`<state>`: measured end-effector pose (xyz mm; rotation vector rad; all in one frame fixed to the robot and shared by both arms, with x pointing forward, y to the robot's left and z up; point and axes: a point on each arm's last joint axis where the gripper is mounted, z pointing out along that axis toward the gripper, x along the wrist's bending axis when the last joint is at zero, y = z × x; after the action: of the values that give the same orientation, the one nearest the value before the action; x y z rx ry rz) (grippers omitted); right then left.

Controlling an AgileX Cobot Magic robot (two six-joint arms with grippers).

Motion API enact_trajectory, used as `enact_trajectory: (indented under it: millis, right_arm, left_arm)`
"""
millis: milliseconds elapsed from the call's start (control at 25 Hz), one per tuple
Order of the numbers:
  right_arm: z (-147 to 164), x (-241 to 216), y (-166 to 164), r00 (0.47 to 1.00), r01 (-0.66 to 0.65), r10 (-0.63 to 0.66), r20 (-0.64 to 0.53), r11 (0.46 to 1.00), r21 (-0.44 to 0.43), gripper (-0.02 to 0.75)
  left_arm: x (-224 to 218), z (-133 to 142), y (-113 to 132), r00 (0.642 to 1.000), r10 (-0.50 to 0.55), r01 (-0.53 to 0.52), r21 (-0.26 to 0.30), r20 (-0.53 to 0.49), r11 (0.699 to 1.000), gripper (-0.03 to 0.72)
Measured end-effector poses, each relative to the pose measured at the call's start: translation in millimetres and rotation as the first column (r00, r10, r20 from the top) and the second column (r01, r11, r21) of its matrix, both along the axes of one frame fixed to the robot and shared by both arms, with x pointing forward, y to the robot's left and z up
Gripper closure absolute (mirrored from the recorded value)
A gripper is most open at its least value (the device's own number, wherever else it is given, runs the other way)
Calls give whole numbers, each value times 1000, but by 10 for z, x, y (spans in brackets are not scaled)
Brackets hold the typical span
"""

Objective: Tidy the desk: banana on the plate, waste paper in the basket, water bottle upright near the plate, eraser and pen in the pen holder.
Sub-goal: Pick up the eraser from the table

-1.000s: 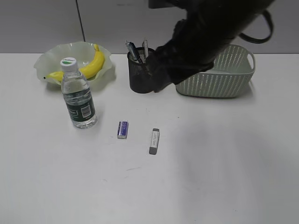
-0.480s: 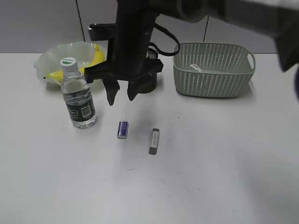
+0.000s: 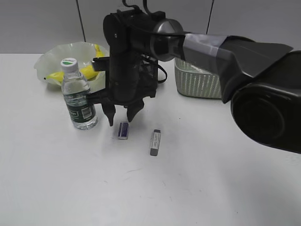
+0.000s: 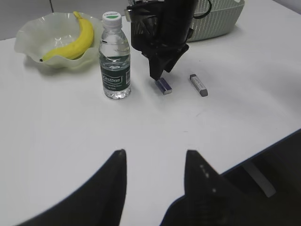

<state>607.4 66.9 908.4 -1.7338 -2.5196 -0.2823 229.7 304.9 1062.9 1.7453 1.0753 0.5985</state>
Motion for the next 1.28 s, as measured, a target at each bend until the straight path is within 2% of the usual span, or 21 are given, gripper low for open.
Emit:
enact_trajectory:
  millis: [280,480,680,760,840,880,1080,1280]
  right_arm:
    - [-180,0,1,1000,14,-14,-28,1000,-23,334]
    - [-237,-2,0,999,14,-15,-37,999,-31,388]
    - [-290,-3,-2,999,14,-16,-44,999,-38,400]
    - [-320,-4,-2,999,14,-16,-48,999,-42,434]
    - [-335,-4,-3,999,12,-15,-50,999,-45,518]
    - [-335,-4,-3,999,5,-8,-49,999,-45,538]
    - [-275,23,16,999,-22,21,-27,999,-29,538]
    - [-11,114,-6,998,-28,29,60,999,-19,538]
  left_arm:
    - [0,0,0,1000,-1,1,1,1,1000,379]
    - [0,0,0,1000,-1,1,1,1,1000,379]
    - [0,0,0,1000,-1,1,1,1,1000,379]
    - [0,0,0,1000,-1,1,1,1,1000,379]
    - [0,0,0,1000,-1,1,1,1,1000,379]
    - [0,0,0,1000,-1,1,1,1,1000,379]
    - [0,0,0,1000,-1,1,1,1,1000,379]
    - [0,1,0,1000,-1,1,1,2,1000,379]
